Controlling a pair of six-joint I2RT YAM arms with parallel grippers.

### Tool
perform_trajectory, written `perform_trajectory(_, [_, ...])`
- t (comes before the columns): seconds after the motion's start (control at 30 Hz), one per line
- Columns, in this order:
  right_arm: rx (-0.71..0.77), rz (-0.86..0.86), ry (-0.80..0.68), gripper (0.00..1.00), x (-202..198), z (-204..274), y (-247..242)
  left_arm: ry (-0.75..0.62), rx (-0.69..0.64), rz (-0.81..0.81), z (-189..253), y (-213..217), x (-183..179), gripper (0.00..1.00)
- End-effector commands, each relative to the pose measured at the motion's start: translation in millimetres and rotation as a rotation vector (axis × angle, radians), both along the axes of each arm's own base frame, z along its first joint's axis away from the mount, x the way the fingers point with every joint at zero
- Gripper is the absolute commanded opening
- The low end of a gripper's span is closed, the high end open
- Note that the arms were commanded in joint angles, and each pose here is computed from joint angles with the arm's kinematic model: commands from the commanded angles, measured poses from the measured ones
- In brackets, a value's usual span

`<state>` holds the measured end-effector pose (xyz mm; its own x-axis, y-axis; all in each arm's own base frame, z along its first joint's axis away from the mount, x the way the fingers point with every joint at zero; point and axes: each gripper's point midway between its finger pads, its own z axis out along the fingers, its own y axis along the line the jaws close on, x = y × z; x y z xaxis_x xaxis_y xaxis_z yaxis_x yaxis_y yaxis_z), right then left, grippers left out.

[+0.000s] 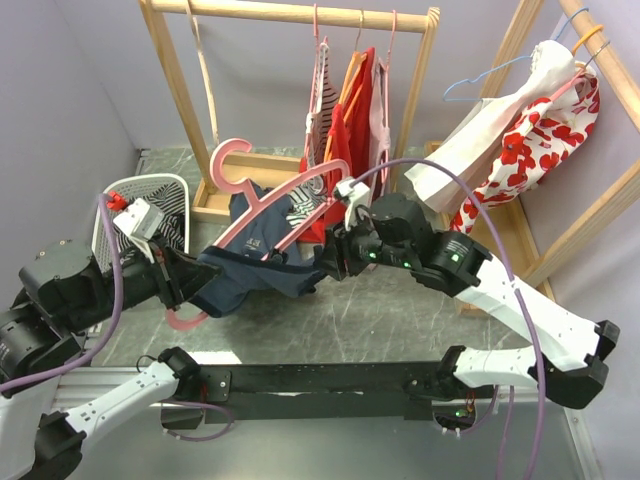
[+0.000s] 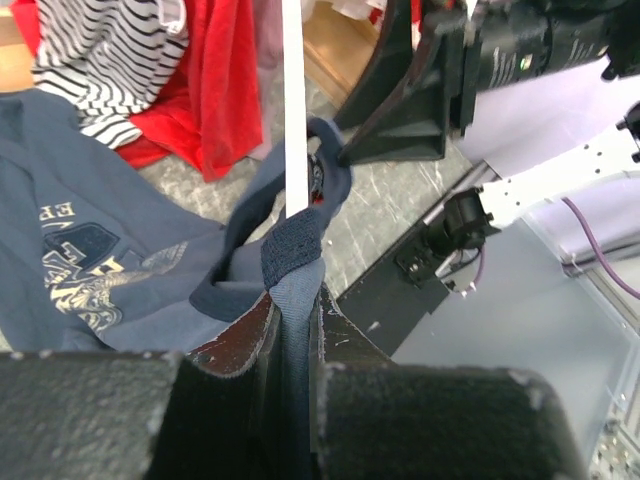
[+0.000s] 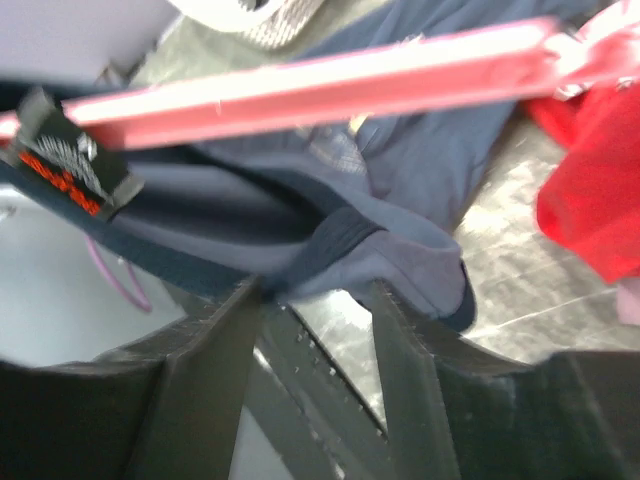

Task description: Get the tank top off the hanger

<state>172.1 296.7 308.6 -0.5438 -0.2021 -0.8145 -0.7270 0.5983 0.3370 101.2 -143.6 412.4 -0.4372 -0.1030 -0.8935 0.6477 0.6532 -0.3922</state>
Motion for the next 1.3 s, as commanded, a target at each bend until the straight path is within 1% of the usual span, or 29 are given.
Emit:
perform_trajectory(0.0, [0.188, -0.139, -0.126, 0.61, 11.4, 71.6, -14.9, -0.025, -0.041, -0.088, 12.3, -10.7, -10.6, 0.01])
perform_trajectory(0.03, [0.22, -0.181, -0.161, 0.67, 17.6, 90.7, -19.9, -0.002, -0.041, -0.093, 8.4, -12.6, -10.9, 0.01])
perform_trajectory(0.13, [0.258, -0.232, -0.223, 0.66, 29.9, 122.3, -21.5, -0.001, -0.071, -0.153, 6.8, -13.3, -27.2, 0.01])
perform_trajectory(0.2, [0.271, -0.259, -0.245, 0.66, 36.9, 133.3, -20.7, -0.003, -0.087, -0.134, 5.6, -6.4, -32.6, 0.01])
perform_trajectory(0.23, [0.284, -0.268, -0.255, 0.66, 39.2, 140.4, -19.8, 0.013, -0.081, -0.129, 1.7, -4.7, -34.3, 0.01])
perform_trajectory(0.27, [0.303, -0.279, -0.268, 0.7, 41.8, 146.0, -19.9, 0.018, -0.075, -0.128, -0.4, -3.4, -35.4, 0.01])
perform_trajectory(0.33, [0.323, -0.291, -0.282, 0.7, 45.2, 150.9, -18.4, 0.028, -0.068, -0.127, -4.5, -2.8, -36.2, 0.01])
perform_trajectory(0.4, [0.329, -0.295, -0.248, 0.71, 48.5, 150.1, -10.1, 0.025, -0.061, -0.13, -7.4, -2.9, -36.0, 0.01])
perform_trajectory(0.43, [0.352, -0.279, -0.231, 0.71, 45.5, 157.9, -6.1, 0.023, -0.055, -0.11, -8.1, -1.7, -31.9, 0.01])
perform_trajectory(0.47, [0.354, -0.277, -0.167, 0.71, 46.0, 149.7, 4.4, 0.028, -0.051, -0.099, -9.3, -1.2, -29.8, 0.01])
perform_trajectory(0.53, [0.381, -0.24, -0.106, 0.7, 40.8, 143.0, 17.2, 0.04, -0.03, -0.088, -14.1, -2.2, -24.8, 0.01])
perform_trajectory(0.57, [0.454, -0.201, -0.061, 0.71, 31.8, 151.7, 24.9, 0.05, -0.02, -0.074, -17.4, -0.8, -23.0, 0.01])
perform_trajectory(0.6, [0.458, -0.195, -0.019, 0.72, 30.9, 136.1, 31.4, 0.06, -0.01, -0.055, -20.6, -0.2, -19.0, 0.01])
perform_trajectory(0.63, [0.518, -0.179, -0.012, 0.71, 28.4, 144.0, 35.9, 0.056, -0.006, -0.033, -21.3, 2.1, -15.8, 0.01])
perform_trajectory(0.67, [0.544, -0.181, 0.03, 0.71, 25.2, 142.4, 37.9, 0.058, -0.003, -0.027, -22.4, 2.5, -14.6, 0.01])
perform_trajectory(0.77, [0.542, -0.24, 0.123, 0.71, 29.6, 126.5, 42.3, 0.037, -0.017, -0.001, -19.6, 5.5, -11.6, 0.01])
perform_trajectory(0.8, [0.542, -0.24, 0.142, 0.71, 29.3, 126.5, 45.1, 0.03, -0.032, 0.013, -17.2, 7.3, -11.2, 0.01])
perform_trajectory(0.87, [0.584, -0.226, 0.172, 0.73, 25.5, 131.1, 49.4, 0.028, -0.034, 0.018, -17.4, 8.2, -11.2, 0.01])
perform_trajectory(0.9, [0.582, -0.229, 0.199, 0.74, 24.9, 121.0, 52.1, 0.02, -0.04, 0.012, -16.0, 8.3, -12.9, 0.01])
perform_trajectory(0.97, [0.65, -0.222, 0.189, 0.75, 26.8, 130.5, 55.1, 0.015, -0.046, -0.002, -15.4, 7.7, -15.8, 0.01])
perform_trajectory(1.0, [0.654, -0.226, 0.202, 0.75, 28.3, 121.5, 57.8, 0.021, -0.04, -0.01, -17.7, 6.7, -16.5, 0.01])
perform_trajectory(1.03, [0.694, -0.225, 0.222, 0.75, 29.3, 126.4, 61.2, 0.032, -0.03, -0.012, -21.0, 7.1, -17.3, 0.01])
perform_trajectory(1.07, [0.687, -0.228, 0.238, 0.75, 30.6, 122.5, 63.8, 0.04, -0.025, -0.016, -22.6, 6.1, -17.3, 0.01])
perform_trajectory(1.1, [0.694, -0.235, 0.231, 0.75, 32.8, 132.2, 64.8, 0.045, -0.024, -0.034, -23.5, 4.1, -19.6, 0.01])
perform_trajectory(1.13, [0.653, -0.256, 0.264, 0.77, 36.2, 120.3, 69.4, 0.041, -0.026, -0.039, -22.8, 3.6, -20.1, 0.01])
perform_trajectory(1.17, [0.654, -0.255, 0.282, 0.77, 36.3, 120.9, 72.4, 0.039, -0.026, -0.039, -23.1, 4.4, -21.0, 0.01])
perform_trajectory(1.2, [0.662, -0.241, 0.297, 0.77, 34.9, 118.1, 76.1, 0.038, -0.03, -0.042, -22.7, 4.0, -21.4, 0.01])
perform_trajectory(1.23, [0.73, -0.202, 0.301, 0.77, 31.2, 131.6, 79.8, 0.037, -0.031, -0.058, -22.5, 2.2, -23.0, 0.01])
perform_trajectory(1.27, [0.735, -0.195, 0.318, 0.77, 31.2, 119.9, 83.7, 0.036, -0.028, -0.074, -24.4, 0.3, -24.2, 0.01])
